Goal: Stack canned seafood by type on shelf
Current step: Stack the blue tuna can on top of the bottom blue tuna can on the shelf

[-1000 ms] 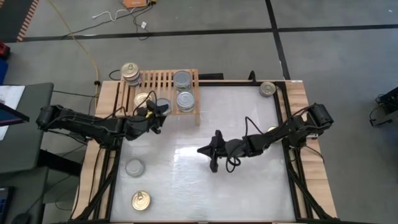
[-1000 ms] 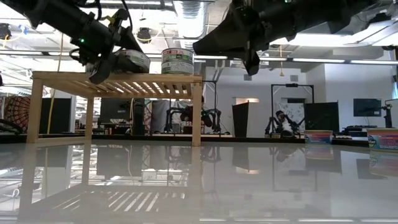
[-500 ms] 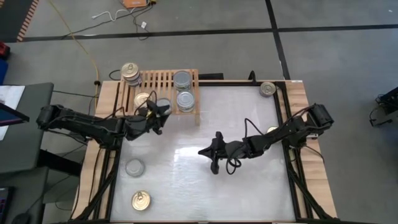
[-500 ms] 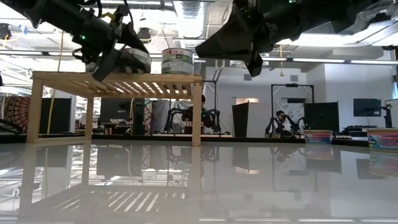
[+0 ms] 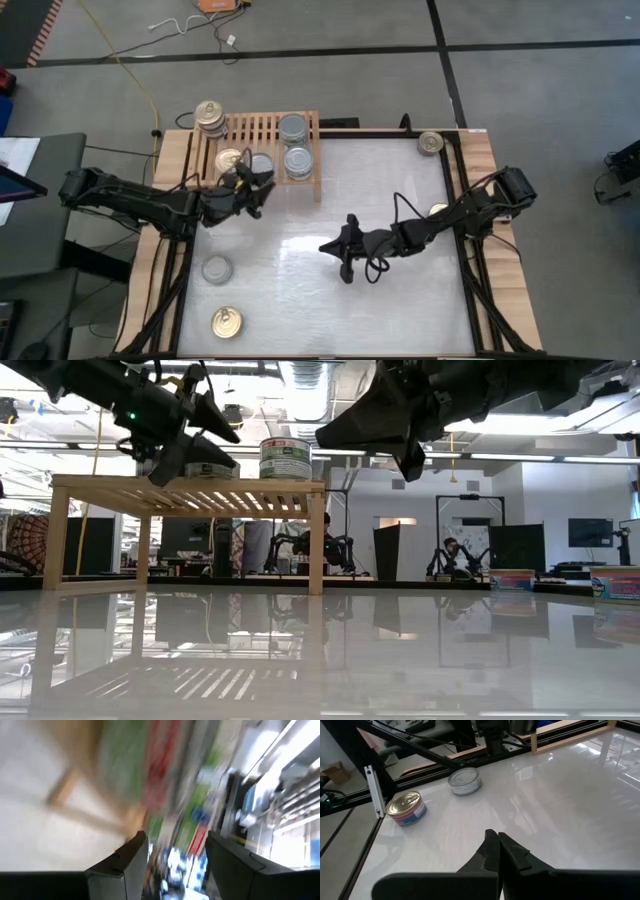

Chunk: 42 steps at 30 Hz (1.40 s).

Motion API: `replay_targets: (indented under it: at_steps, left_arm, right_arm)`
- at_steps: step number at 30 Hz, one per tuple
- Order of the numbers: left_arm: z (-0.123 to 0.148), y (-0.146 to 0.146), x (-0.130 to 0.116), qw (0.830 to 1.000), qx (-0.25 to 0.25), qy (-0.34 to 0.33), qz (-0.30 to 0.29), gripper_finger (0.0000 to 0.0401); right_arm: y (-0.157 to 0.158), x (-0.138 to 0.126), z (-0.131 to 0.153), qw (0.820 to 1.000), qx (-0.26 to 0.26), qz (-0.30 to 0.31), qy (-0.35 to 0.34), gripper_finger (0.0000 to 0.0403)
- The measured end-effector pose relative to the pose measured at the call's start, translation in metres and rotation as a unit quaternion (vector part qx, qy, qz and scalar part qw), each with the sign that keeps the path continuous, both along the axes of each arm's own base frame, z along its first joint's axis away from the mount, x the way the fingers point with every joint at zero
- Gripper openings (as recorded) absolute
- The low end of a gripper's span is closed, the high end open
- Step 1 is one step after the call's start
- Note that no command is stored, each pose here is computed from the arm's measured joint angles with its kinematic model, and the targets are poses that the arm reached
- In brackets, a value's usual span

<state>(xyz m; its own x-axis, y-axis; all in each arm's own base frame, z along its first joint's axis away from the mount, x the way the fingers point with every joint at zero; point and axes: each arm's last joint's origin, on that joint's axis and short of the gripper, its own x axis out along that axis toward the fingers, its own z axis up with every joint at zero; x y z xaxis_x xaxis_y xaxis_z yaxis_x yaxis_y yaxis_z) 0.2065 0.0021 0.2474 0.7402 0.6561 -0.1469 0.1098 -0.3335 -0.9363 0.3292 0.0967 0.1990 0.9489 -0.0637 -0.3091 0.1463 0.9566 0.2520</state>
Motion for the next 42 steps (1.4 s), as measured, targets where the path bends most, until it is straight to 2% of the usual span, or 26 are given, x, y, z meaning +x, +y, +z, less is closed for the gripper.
replay_targets:
  at_steps: [2, 4, 6, 9, 11, 15, 20, 23, 27, 30, 33, 36, 37, 40, 42]
  left_arm:
    - [0.000, -0.002, 0.001, 1.000, -0.015, -0.010, -0.017, 0.0188]
    - [0.001, -0.003, 0.001, 1.000, -0.003, -0.007, -0.022, 0.0188]
    - [0.003, -0.006, 0.002, 0.999, 0.026, 0.008, -0.042, 0.0188]
    - [0.004, -0.013, 0.003, 0.988, 0.089, 0.052, -0.115, 0.0188]
    - [0.004, -0.018, 0.004, 0.972, 0.150, 0.092, -0.157, 0.0188]
    - [0.003, -0.036, 0.002, 0.927, 0.267, 0.157, -0.211, 0.0188]
    - [-0.005, -0.061, 0.001, 0.884, 0.352, 0.227, -0.205, 0.0188]
    - [-0.011, -0.067, 0.002, 0.873, 0.362, 0.243, -0.217, 0.0188]
    - [-0.016, -0.071, 0.004, 0.874, 0.353, 0.242, -0.230, 0.0188]
    - [-0.020, -0.071, 0.006, 0.871, 0.354, 0.253, -0.230, 0.0188]
    - [-0.024, -0.068, 0.005, 0.859, 0.362, 0.279, -0.231, 0.0188]
    - [-0.025, -0.063, 0.006, 0.865, 0.355, 0.293, -0.200, 0.0188]
    - [-0.025, -0.062, 0.005, 0.859, 0.365, 0.303, -0.192, 0.0188]
    - [-0.026, -0.070, 0.006, 0.818, 0.425, 0.333, -0.200, 0.0188]
    - [-0.030, -0.082, 0.007, 0.802, 0.448, 0.338, -0.204, 0.0188]
  right_arm:
    - [0.000, 0.000, 0.000, 1.000, 0.000, 0.000, 0.000, 0.0021]
    - [0.000, 0.000, 0.000, 1.000, 0.000, -0.001, 0.000, 0.0021]
    - [0.000, 0.000, 0.000, 1.000, 0.001, 0.000, 0.001, 0.0021]
    - [0.002, -0.001, -0.001, 1.000, 0.000, 0.003, 0.003, 0.0021]
    - [0.004, -0.001, -0.001, 1.000, 0.000, 0.006, 0.004, 0.0023]
    - [0.004, -0.002, -0.002, 1.000, 0.001, 0.005, 0.012, 0.0025]
    - [0.007, -0.004, -0.005, 1.000, 0.005, 0.007, 0.023, 0.0024]
    - [0.012, -0.006, -0.005, 0.999, 0.013, 0.011, 0.028, 0.0025]
    - [0.020, -0.010, -0.009, 0.999, 0.007, 0.023, 0.047, 0.0025]
    - [0.025, -0.015, -0.014, 0.997, 0.004, 0.028, 0.075, 0.0026]
    - [0.028, -0.021, -0.022, 0.993, 0.011, 0.023, 0.118, 0.0026]
    - [0.033, -0.030, -0.029, 0.987, 0.016, 0.016, 0.160, 0.0026]
    - [0.036, -0.033, -0.032, 0.987, 0.019, 0.011, 0.161, 0.0026]
    - [0.046, -0.047, -0.042, 0.989, 0.011, 0.006, 0.149, 0.0026]
    - [0.052, -0.057, -0.051, 0.991, 0.026, 0.018, 0.134, 0.0026]
